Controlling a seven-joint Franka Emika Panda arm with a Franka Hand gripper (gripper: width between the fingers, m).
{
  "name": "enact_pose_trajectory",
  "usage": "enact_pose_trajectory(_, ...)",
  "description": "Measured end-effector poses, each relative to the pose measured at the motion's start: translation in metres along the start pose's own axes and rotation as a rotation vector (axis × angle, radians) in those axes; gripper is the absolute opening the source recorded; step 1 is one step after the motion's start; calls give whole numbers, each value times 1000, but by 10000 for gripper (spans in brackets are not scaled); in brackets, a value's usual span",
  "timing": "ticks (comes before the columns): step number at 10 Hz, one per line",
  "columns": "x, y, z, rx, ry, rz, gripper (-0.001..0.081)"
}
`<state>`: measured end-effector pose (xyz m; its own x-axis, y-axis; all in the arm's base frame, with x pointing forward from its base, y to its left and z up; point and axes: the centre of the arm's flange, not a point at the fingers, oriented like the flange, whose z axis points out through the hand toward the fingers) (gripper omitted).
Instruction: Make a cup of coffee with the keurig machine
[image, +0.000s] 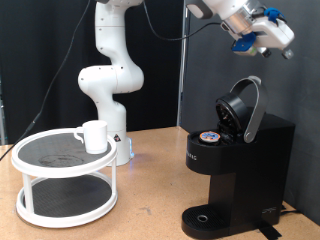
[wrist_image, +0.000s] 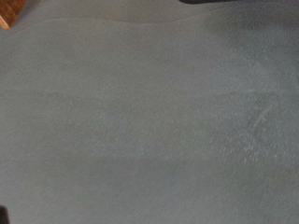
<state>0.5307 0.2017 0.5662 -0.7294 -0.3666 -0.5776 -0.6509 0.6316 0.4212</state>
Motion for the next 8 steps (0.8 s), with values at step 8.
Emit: enact_pose_trajectory(8,5,10,22,11,83,-38,432)
